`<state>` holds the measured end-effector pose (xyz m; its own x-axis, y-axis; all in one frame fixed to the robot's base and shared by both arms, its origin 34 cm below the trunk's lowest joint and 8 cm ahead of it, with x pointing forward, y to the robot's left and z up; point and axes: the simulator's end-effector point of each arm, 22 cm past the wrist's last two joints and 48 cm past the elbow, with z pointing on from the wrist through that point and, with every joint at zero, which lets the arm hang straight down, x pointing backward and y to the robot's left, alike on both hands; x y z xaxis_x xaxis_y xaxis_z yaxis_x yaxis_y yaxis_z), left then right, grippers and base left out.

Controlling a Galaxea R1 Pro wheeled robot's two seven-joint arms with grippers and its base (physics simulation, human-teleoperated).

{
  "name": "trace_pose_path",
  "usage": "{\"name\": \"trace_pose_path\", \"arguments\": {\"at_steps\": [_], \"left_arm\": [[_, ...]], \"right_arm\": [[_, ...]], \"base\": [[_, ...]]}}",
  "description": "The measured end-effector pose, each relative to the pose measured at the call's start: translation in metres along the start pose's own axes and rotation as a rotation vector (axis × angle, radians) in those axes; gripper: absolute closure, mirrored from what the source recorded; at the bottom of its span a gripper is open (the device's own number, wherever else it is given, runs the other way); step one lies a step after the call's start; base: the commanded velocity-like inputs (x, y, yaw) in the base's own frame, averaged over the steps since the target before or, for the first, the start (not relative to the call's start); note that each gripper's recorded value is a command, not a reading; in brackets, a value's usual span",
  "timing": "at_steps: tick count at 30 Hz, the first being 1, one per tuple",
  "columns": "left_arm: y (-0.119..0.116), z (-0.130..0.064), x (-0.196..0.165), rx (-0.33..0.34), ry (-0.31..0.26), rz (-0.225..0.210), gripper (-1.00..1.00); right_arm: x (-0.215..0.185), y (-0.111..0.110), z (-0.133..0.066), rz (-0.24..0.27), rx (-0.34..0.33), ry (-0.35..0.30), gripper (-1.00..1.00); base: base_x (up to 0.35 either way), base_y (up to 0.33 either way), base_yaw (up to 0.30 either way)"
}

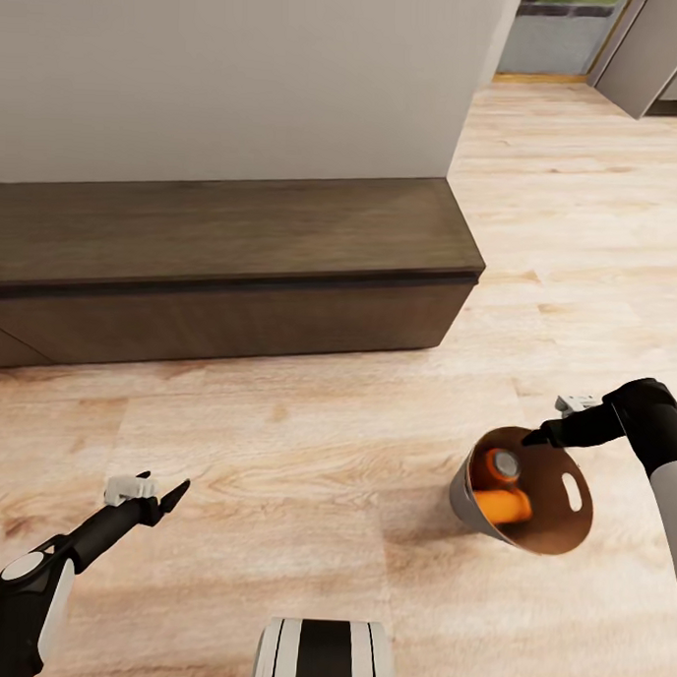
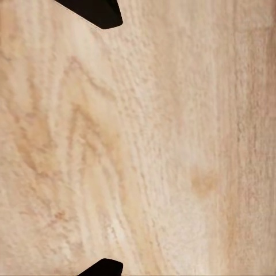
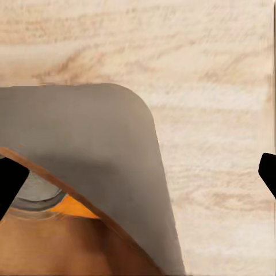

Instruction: Put the three can of soda from the living room inside the tash can in the kitchen.

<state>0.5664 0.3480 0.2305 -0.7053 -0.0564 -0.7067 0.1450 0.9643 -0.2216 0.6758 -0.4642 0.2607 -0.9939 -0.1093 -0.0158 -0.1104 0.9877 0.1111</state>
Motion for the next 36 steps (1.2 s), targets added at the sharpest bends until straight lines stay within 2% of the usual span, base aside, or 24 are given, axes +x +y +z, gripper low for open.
{"name": "trace_pose_path", "arguments": {"at_steps": [31,36], "left_arm": [[-0.009,-0.024,-0.068,0.003,-0.118,0.036,-1.0],[-0.011,-0.028,-0.078,0.002,-0.137,0.041,-1.0]], "right_arm": [[-0.023,0.007,-0.076,-0.015,0.013,-0.118,-1.0],[-0.026,0.014,-0.089,-0.018,-0.011,-0.135,-1.0]], "base": [[0.0,0.0,0.0],[0.0,0.0,0.0]]}}
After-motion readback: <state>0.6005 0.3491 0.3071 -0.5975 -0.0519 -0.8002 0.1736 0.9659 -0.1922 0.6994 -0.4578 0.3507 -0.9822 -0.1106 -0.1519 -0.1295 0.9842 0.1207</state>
